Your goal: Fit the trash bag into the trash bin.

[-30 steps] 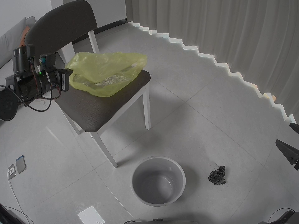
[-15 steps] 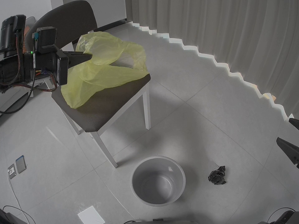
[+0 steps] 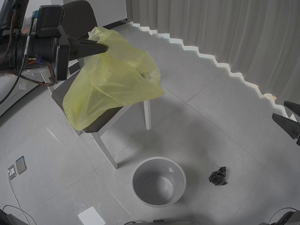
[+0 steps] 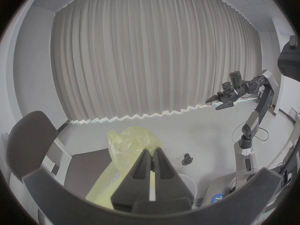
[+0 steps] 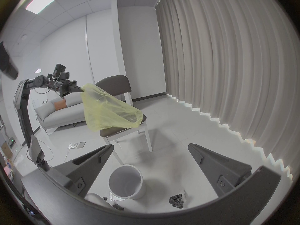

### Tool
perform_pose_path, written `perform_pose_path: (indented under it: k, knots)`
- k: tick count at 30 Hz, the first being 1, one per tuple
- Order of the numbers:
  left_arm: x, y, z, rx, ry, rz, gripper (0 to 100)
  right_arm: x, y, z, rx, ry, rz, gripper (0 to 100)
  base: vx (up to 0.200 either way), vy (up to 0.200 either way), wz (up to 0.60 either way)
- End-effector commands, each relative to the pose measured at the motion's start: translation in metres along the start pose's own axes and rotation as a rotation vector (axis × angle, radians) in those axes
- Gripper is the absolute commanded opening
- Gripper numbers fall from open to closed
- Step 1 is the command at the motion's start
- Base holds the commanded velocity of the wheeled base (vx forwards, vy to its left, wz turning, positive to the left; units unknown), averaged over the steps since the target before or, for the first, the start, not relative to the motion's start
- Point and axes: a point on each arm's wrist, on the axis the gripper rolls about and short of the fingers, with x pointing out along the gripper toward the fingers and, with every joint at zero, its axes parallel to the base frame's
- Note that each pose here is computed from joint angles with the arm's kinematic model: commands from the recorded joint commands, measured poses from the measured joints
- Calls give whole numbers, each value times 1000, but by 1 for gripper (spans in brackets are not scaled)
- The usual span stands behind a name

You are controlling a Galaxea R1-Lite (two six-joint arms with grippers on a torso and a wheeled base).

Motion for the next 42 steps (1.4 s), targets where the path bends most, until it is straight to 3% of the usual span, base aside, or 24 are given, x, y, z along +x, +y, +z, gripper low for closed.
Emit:
perform_pose_path:
  k: [1, 12, 22, 28, 42]
  knots:
    - [5, -7, 11, 23, -32, -41, 0, 46, -12, 10, 69, 74, 2, 100, 0, 0, 0]
    - [-14, -26, 32, 43, -85, -107, 0, 136, -27, 17, 195, 176, 19, 100, 0, 0, 0]
    - [-22, -38, 38, 55, -117, -145, 0, 179, -31, 0, 213, 256, 24, 100, 0, 0, 0]
    - [-20, -45, 41, 56, -128, -178, 0, 197, -35, 5, 267, 245, 21, 100, 0, 0, 0]
    - [-21, -46, 42, 57, -135, -175, 0, 189, -30, -17, 273, 327, 28, 100, 0, 0, 0]
